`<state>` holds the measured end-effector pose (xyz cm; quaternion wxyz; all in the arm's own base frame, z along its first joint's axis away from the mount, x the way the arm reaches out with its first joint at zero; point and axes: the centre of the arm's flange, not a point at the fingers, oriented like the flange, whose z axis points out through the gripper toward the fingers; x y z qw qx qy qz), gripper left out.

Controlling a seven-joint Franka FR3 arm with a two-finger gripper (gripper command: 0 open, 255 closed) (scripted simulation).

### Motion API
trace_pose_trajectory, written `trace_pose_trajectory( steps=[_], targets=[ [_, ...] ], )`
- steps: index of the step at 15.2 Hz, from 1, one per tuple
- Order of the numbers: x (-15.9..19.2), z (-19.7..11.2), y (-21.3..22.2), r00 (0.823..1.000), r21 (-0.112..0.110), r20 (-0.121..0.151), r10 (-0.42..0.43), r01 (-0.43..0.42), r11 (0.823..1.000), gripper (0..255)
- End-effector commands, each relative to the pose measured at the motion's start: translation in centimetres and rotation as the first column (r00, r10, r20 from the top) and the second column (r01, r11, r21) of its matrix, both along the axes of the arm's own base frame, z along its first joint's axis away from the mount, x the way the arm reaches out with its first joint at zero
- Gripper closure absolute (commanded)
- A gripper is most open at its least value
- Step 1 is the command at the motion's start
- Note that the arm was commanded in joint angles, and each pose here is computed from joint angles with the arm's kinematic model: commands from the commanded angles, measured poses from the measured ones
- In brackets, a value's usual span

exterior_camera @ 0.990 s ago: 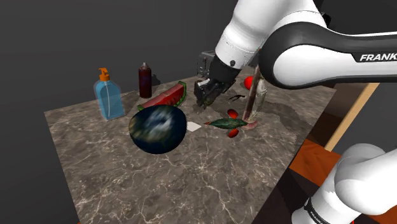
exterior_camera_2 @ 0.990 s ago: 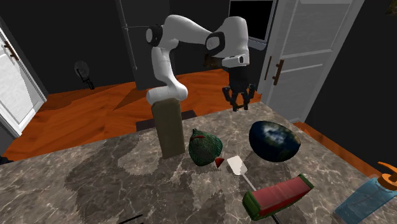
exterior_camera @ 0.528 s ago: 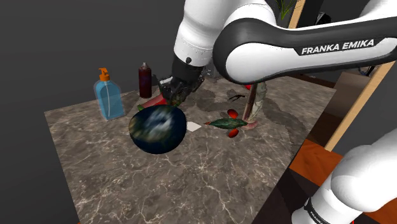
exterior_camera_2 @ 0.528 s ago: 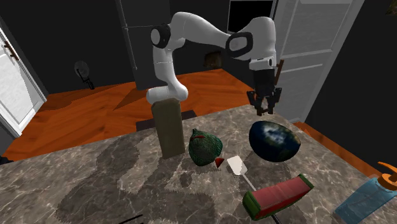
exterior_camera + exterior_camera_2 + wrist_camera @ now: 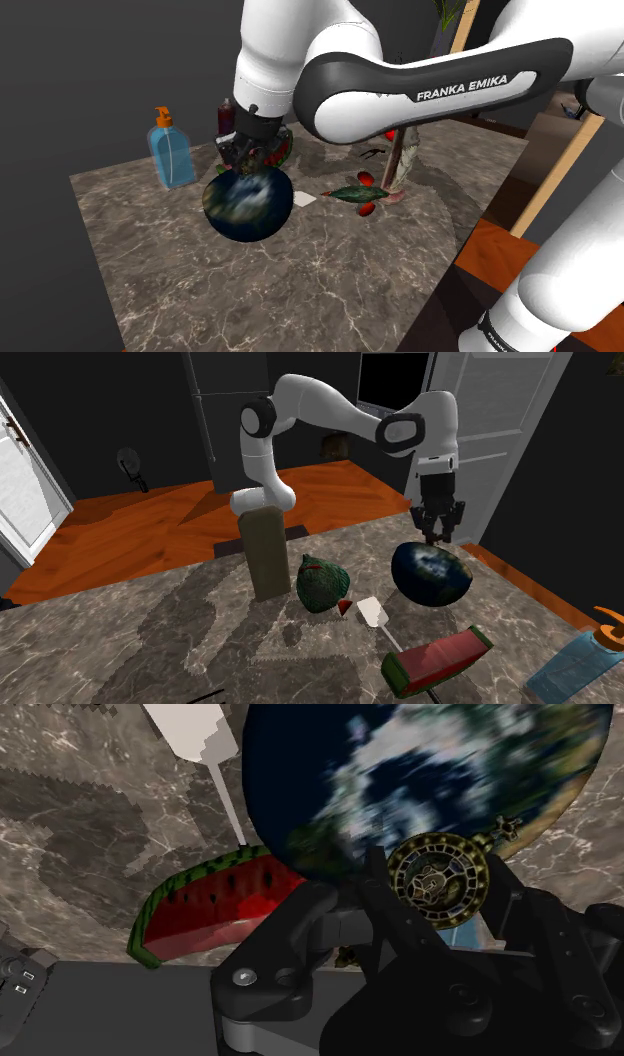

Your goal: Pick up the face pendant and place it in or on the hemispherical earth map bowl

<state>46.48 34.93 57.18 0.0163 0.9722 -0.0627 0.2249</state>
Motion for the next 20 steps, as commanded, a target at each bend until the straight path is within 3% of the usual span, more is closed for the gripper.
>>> trace_pose_trajectory(
  steps=[1,7,15,16,20],
  targets=[
    [0.0,-1.1,0.0,1.000,0.000,0.001,0.000,0.000,1.000,255],
    [0.0,-4.3,0.0,1.000,0.000,0.001,0.000,0.000,1.000,255],
    [0.0,-4.3,0.0,1.000,0.000,0.001,0.000,0.000,1.000,255],
    [0.0,-4.3,0.0,1.000,0.000,0.001,0.000,0.000,1.000,0],
    [0.0,-4.3,0.0,1.000,0.000,0.001,0.000,0.000,1.000,0]
  ],
)
